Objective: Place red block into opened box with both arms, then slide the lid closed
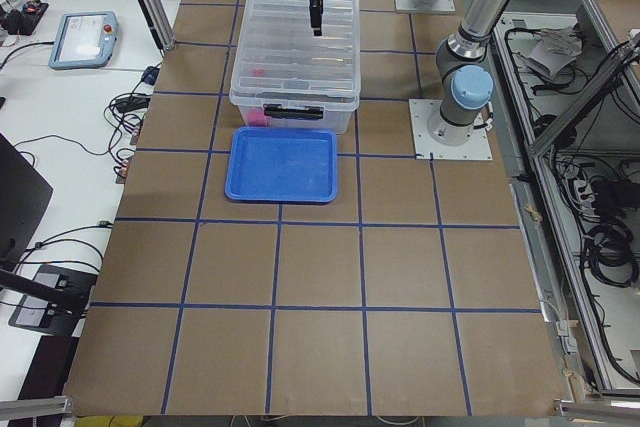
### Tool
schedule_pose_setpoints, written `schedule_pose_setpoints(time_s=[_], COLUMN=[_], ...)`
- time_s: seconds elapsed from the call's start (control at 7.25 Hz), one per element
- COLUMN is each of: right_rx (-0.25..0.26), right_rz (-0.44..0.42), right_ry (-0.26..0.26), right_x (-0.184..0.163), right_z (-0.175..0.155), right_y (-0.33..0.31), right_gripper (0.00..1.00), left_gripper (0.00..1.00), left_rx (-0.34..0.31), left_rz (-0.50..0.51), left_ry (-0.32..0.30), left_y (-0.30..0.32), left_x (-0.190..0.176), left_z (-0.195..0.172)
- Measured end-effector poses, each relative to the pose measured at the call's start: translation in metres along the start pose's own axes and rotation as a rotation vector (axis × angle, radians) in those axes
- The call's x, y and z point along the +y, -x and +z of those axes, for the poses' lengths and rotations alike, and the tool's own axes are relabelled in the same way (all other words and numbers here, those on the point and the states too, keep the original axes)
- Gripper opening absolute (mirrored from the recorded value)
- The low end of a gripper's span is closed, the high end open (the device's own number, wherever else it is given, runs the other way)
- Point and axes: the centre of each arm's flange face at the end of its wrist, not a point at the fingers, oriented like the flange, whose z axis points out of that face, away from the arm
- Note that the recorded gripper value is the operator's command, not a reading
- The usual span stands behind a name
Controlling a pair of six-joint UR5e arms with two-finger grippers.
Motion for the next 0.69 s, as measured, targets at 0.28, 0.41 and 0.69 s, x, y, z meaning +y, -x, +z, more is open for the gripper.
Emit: schedule_pose_setpoints(time_s=[0.28,0.41,0.69], right_rx=[0.004,0.006,0.006], right_rz=[-0.008,-0.010,-0.010], right_ry=[0.010,0.010,0.009], right_x=[0.010,0.011,0.012], right_z=[-0.030,-0.033,-0.035], right_y=[0.001,0.000,0.001], right_gripper=[1.00,1.00,1.00], left_gripper=[1.00,1.00,1.00], left_rx=[0.000,0.000,0.000], left_rz=[0.003,0.003,0.002], left_ry=[-0.001,-0.002,-0.003], left_y=[0.000,0.000,0.000], left_x=[0.000,0.000,0.000], left_z=[0.000,-0.001,-0.001])
